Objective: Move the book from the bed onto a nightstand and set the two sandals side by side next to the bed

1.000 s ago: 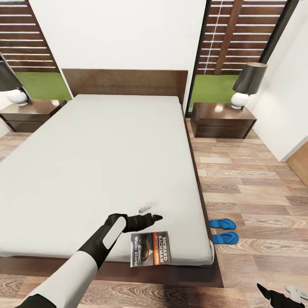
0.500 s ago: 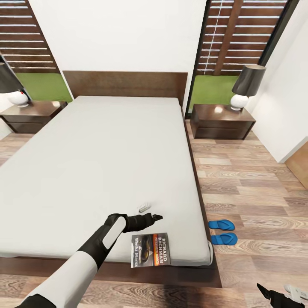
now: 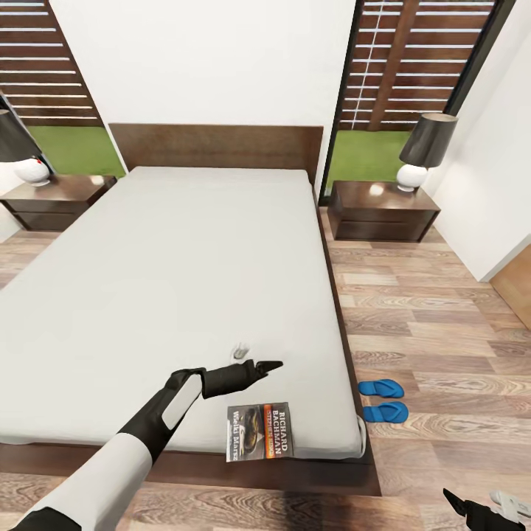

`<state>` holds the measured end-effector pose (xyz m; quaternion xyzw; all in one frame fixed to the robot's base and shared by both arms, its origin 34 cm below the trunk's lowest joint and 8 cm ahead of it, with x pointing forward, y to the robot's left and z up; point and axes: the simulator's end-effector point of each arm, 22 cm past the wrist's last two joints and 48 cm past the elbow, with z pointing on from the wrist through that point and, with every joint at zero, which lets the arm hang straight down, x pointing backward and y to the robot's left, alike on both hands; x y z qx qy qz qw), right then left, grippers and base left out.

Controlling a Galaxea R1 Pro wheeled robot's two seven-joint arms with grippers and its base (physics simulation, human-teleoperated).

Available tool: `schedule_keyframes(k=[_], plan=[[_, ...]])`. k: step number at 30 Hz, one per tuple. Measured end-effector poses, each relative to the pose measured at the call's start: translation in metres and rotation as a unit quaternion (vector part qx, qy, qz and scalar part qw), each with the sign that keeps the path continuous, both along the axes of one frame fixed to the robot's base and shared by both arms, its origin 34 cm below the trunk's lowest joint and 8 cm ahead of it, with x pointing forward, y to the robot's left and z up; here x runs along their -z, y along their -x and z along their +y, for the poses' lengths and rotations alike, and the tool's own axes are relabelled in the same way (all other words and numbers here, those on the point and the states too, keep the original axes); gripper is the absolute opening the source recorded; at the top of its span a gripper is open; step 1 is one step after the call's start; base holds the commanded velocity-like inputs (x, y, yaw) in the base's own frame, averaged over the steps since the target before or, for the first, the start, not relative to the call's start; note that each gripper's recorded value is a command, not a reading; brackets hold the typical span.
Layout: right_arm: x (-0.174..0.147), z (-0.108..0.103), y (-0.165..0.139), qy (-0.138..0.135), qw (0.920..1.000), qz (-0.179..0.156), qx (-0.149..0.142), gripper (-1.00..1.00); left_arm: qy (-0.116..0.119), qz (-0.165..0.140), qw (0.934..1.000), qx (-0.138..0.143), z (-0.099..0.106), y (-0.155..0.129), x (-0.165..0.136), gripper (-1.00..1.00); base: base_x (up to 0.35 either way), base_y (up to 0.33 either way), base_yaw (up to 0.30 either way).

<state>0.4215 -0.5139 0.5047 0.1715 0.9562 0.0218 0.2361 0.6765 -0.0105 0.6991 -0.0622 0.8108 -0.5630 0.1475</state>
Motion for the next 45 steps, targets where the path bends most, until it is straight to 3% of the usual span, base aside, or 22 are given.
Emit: schedule_keyframes(k=[18,45], plan=[[-0.027,0.000,0.000,-0.001,1.0000,0.000,0.000,1.00,0.012,-0.005,0.9999,0.005,-0.019,0.004,-0.033,1.00,0.000,0.000,0.000],[-0.051,0.000,0.002,-0.001,1.0000,0.000,0.000,1.00,0.019,-0.005,0.9998,0.007,-0.026,0.007,-0.061,1.00,0.000,0.000,0.000]])
